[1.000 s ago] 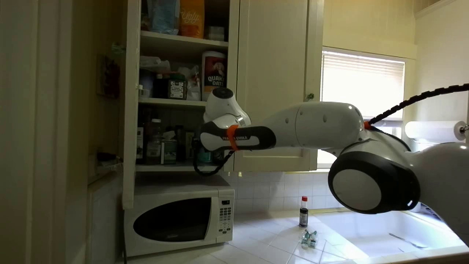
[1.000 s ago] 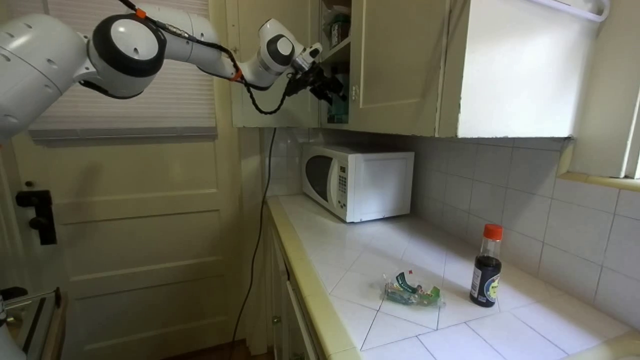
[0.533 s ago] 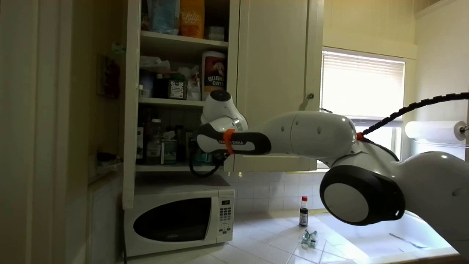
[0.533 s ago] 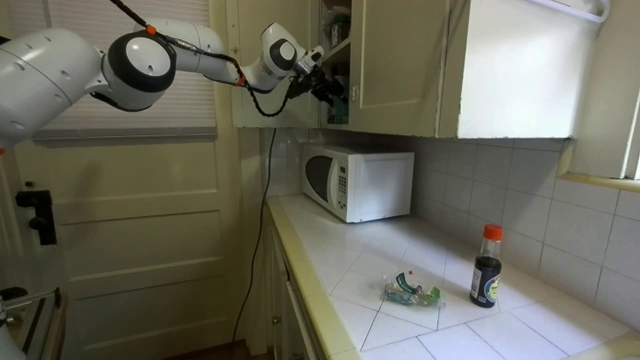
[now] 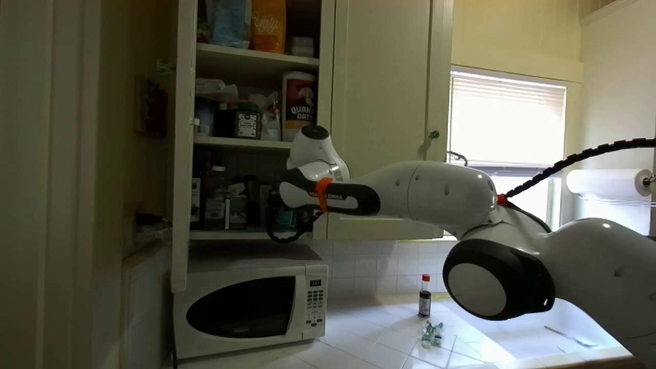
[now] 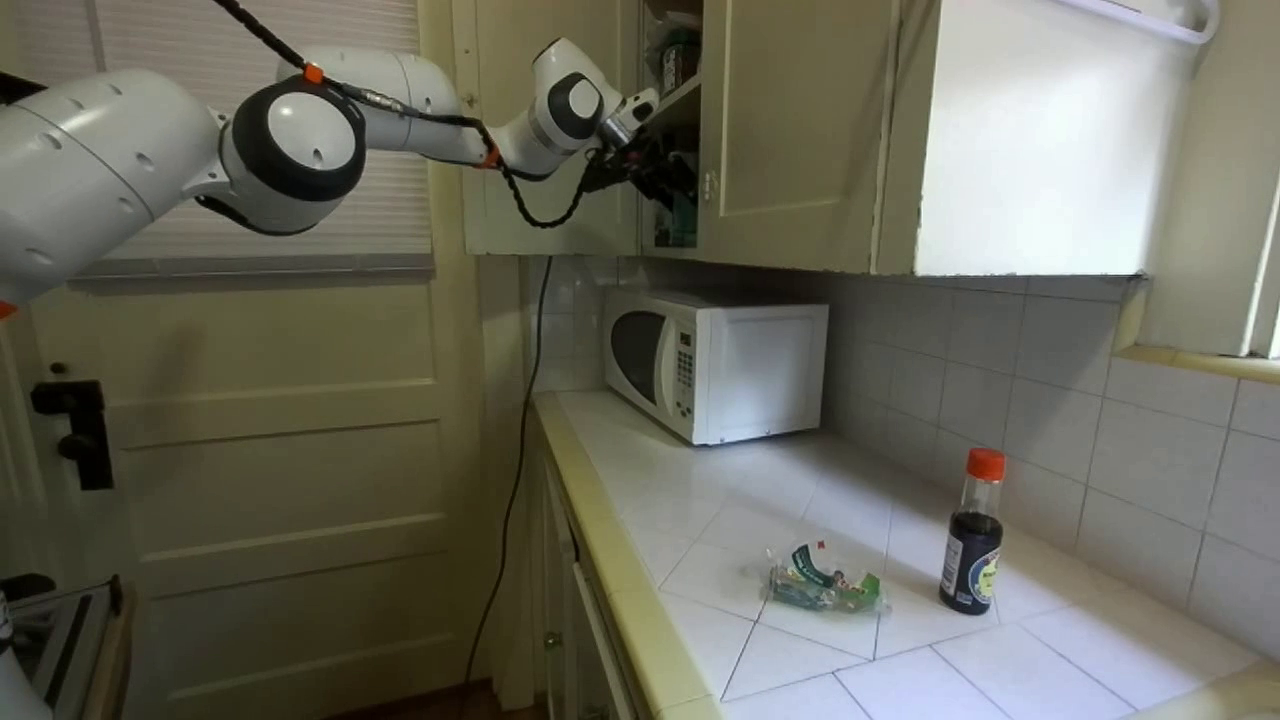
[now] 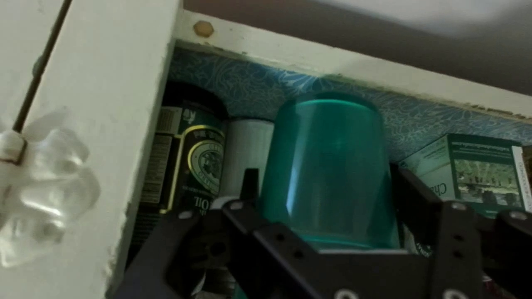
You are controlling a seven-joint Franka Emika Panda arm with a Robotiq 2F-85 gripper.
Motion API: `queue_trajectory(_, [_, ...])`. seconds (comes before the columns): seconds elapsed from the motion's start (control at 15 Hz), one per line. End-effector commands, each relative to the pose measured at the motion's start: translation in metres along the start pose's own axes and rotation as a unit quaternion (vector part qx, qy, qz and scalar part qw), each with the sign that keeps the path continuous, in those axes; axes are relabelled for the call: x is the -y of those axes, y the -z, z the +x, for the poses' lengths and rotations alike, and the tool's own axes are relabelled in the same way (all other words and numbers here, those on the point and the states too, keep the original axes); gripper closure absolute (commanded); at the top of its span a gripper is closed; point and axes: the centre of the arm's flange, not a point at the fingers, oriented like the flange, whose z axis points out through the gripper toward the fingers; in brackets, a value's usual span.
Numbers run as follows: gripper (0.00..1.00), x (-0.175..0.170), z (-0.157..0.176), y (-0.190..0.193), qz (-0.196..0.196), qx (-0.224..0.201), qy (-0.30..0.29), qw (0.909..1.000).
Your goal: Put the blue cup in the open upper cabinet then close the cabinet.
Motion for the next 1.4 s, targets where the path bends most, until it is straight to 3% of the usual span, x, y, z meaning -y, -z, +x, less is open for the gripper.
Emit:
queue_trajectory(0.0, [0.45,0.021,0.048,-0.027,-0.003,0.017,0.005,0.9998])
queue_trajectory(0.53, [0.45,0.023,0.06,-0.023,-0.018,0.003,0.01,0.9998])
queue_trajectory(0.6, [0.2,0.003,0.002,0.003,-0.011,0.001,0.006,0.9999])
queue_trajectory(0.8, [0.2,0.003,0.002,0.004,-0.011,0.001,0.006,0.9999])
queue_trajectory(0.87, [0.45,0.003,0.002,0.004,-0.011,0.001,0.006,0.9999])
queue_trajectory(1.33, [0.45,0.01,0.009,-0.022,0.006,-0.051,-0.002,0.9987])
